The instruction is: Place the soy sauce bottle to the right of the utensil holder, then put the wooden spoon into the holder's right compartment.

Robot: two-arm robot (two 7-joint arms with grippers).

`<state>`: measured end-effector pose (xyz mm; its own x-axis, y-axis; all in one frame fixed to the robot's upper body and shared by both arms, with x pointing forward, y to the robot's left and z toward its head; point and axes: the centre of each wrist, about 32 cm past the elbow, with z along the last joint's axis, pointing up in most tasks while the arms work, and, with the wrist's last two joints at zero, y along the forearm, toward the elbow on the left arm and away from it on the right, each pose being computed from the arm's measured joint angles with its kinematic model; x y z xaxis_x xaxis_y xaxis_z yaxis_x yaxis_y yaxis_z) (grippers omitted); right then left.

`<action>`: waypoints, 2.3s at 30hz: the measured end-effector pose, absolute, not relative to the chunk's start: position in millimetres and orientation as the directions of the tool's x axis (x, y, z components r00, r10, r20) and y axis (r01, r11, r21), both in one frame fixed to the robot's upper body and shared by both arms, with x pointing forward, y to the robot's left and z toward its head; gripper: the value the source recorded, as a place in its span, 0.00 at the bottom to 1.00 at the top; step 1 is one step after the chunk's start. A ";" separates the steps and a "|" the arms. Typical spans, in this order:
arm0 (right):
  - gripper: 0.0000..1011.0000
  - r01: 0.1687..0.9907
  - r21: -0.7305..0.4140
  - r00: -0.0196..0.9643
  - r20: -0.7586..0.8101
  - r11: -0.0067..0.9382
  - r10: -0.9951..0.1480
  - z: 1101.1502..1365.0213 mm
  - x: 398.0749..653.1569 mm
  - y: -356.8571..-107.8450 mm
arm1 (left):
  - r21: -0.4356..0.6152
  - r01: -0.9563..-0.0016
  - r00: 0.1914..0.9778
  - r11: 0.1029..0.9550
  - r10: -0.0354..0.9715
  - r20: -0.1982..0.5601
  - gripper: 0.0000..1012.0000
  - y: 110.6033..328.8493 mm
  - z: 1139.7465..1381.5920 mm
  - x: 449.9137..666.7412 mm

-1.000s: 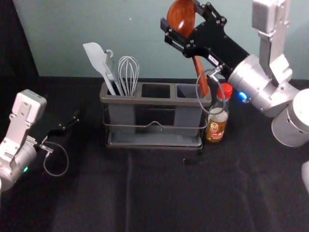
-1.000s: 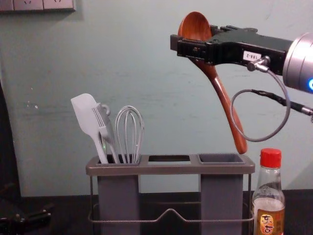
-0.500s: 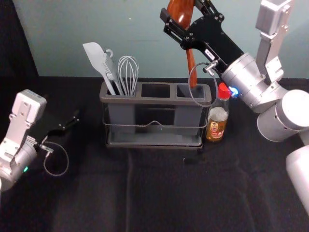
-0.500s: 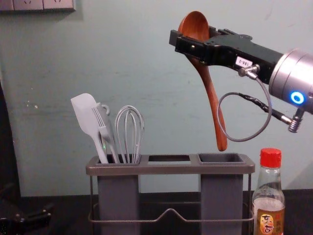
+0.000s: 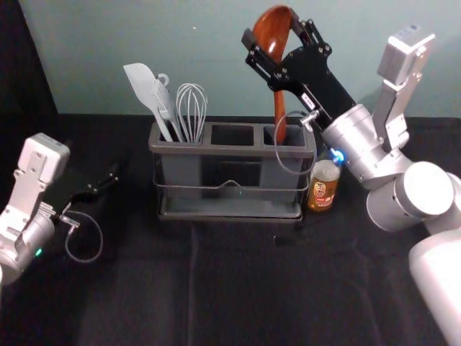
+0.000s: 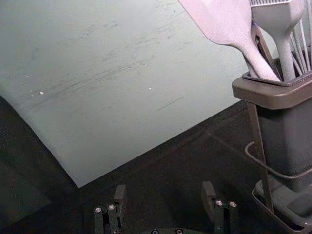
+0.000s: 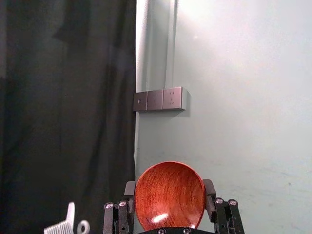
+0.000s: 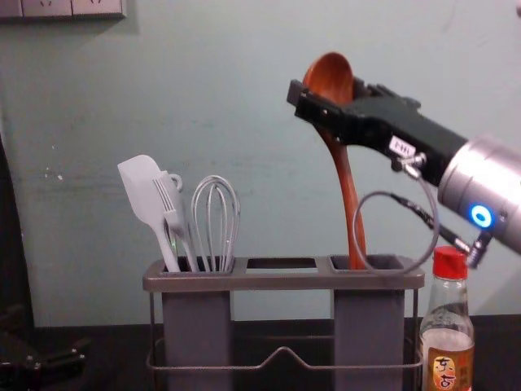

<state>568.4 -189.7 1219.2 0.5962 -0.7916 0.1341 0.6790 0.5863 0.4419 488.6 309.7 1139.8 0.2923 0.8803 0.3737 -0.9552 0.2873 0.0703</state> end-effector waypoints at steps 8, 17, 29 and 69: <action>0.83 0.706 0.418 0.585 0.111 0.572 -0.804 1198.2 562.8 -191.4 | 0.070 -0.955 0.292 0.287 0.880 0.374 0.99 309.7 1139.8 488.6; 0.83 0.725 0.397 0.570 0.113 0.563 -0.814 1182.7 555.5 -194.8 | 0.070 -0.955 0.292 0.287 0.880 0.374 0.99 309.7 1139.8 488.6; 0.83 0.737 0.371 0.564 0.123 0.565 -0.816 1172.2 546.9 -193.9 | 0.070 -0.955 0.292 0.287 0.880 0.374 0.99 309.7 1139.8 488.6; 0.99 0.693 0.467 0.564 0.122 0.549 -0.816 1189.6 547.0 -184.9 | 0.070 -0.955 0.292 0.287 0.880 0.374 0.99 309.7 1139.8 488.6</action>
<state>547.0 -184.9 1189.6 0.5644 -0.8164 0.1225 0.6931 0.5492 0.4669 488.6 309.7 1139.8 0.2923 0.8803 0.3737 -0.9552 0.2873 0.0703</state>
